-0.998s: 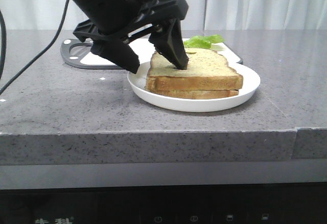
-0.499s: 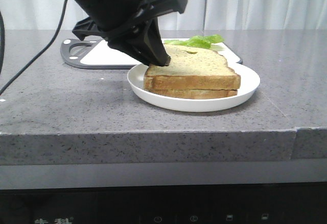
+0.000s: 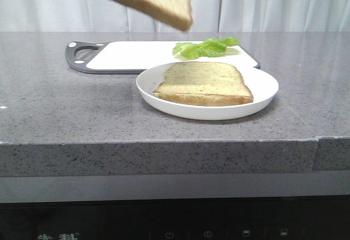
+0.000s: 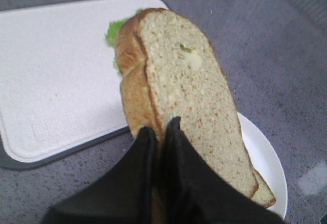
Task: Left arm grabs bread, right arm adds lettuce
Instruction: 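Lift the top bread slice off the plate with the left gripper, then grasp the green lettuce leaf on the cutting board with the right gripper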
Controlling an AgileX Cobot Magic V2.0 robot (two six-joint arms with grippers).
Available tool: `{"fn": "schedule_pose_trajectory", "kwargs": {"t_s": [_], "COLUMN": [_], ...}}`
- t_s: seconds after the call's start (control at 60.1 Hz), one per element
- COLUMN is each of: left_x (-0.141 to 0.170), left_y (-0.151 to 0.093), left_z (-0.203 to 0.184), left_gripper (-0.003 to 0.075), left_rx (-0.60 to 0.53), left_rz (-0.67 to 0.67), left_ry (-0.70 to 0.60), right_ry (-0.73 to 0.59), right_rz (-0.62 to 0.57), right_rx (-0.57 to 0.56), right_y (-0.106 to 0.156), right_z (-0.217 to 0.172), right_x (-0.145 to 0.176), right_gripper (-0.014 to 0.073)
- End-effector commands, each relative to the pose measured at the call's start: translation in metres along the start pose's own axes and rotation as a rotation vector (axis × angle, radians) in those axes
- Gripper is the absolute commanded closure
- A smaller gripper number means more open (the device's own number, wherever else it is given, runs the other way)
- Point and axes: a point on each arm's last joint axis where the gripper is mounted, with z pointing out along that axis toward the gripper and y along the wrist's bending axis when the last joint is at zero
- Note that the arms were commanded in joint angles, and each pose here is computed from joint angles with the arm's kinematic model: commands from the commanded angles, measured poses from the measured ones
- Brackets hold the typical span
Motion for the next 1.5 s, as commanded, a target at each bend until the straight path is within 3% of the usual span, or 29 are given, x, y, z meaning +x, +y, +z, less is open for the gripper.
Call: {"fn": "schedule_pose_trajectory", "kwargs": {"t_s": [0.0,0.333,0.599,0.914,1.014,1.147,1.247,1.48], "left_x": [-0.017,0.025,0.041,0.042,0.042,0.042,0.042,0.042], "left_y": [-0.004,0.015,0.031,0.038,0.038,0.038,0.038,0.038], "left_z": [-0.040,-0.106,-0.133,-0.138,-0.138,-0.138,-0.138,-0.138], "left_gripper": [0.0741,0.0741,0.0741,0.0741,0.0741,0.0741,0.0741,0.0741], "left_rx": [-0.003,-0.092,-0.196,-0.248,-0.248,-0.248,-0.246,-0.244], "left_rz": [0.024,0.048,0.024,0.009,0.009,0.008,0.003,-0.001], "left_ry": [-0.237,-0.389,-0.444,-0.444,-0.444,-0.441,-0.442,-0.443], "right_ry": [-0.055,0.120,0.184,0.320,0.362,0.341,0.318,0.243], "right_rz": [-0.056,-0.170,-0.292,-0.332,-0.339,-0.337,-0.335,-0.310], "right_rx": [-0.010,-0.109,-0.223,-0.284,-0.290,-0.290,-0.290,-0.306], "right_y": [0.003,0.034,0.086,0.125,0.128,0.129,0.129,0.128], "right_z": [0.019,0.151,0.241,0.333,0.345,0.344,0.338,0.305], "right_x": [-0.033,-0.088,-0.122,-0.122,-0.120,-0.126,-0.133,-0.165], "right_gripper": [0.0164,0.0164,0.0164,0.0164,0.0201,0.0396,0.0491,0.0542]}}
